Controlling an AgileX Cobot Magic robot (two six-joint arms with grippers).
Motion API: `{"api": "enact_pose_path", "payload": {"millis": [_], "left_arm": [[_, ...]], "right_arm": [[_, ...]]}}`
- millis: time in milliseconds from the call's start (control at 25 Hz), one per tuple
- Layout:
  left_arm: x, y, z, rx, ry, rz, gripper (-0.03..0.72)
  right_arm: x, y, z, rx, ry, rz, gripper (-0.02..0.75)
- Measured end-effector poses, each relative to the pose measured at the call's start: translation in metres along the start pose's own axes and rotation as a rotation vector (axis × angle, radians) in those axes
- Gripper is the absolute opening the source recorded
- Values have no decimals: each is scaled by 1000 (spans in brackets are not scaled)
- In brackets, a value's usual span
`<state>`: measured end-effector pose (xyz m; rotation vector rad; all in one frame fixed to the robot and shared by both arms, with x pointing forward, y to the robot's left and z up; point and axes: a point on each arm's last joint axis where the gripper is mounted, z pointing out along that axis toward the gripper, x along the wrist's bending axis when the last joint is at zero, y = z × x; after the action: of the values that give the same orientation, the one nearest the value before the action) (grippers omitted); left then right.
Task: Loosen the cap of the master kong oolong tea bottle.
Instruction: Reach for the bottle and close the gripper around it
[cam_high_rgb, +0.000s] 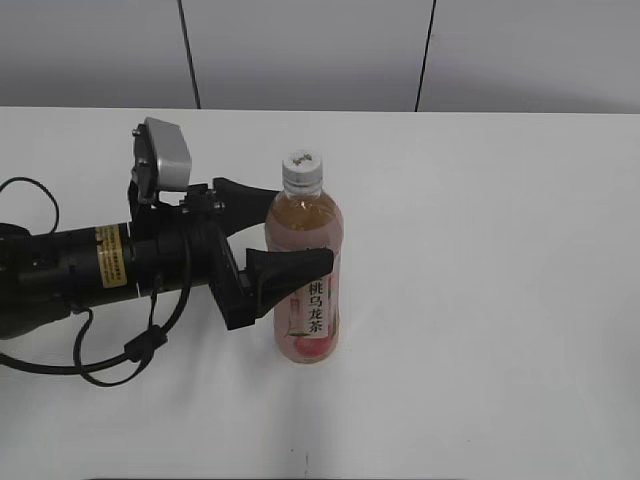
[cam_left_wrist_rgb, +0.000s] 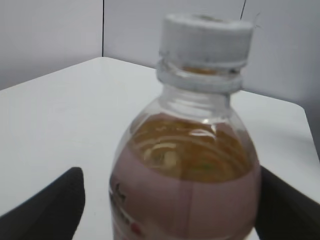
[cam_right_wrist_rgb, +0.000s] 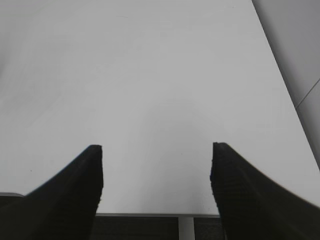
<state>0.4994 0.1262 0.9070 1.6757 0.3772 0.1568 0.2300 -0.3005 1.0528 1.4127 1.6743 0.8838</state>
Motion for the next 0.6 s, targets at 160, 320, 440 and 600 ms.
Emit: {"api": "enact_pose_path", "payload": {"millis": [160, 320, 440, 600], "left_arm": [[-6, 0, 4, 7, -38, 10, 591], [-18, 0, 13, 9, -78, 14, 591], [-22, 1, 17, 1, -77, 6, 591], [-21, 3, 19, -11, -54, -3, 591]], "right_arm": [[0, 0, 0, 0, 0, 0, 512], [0, 0, 0, 0, 0, 0, 512], [0, 0, 0, 0, 0, 0, 512], [0, 0, 0, 0, 0, 0, 512]]}}
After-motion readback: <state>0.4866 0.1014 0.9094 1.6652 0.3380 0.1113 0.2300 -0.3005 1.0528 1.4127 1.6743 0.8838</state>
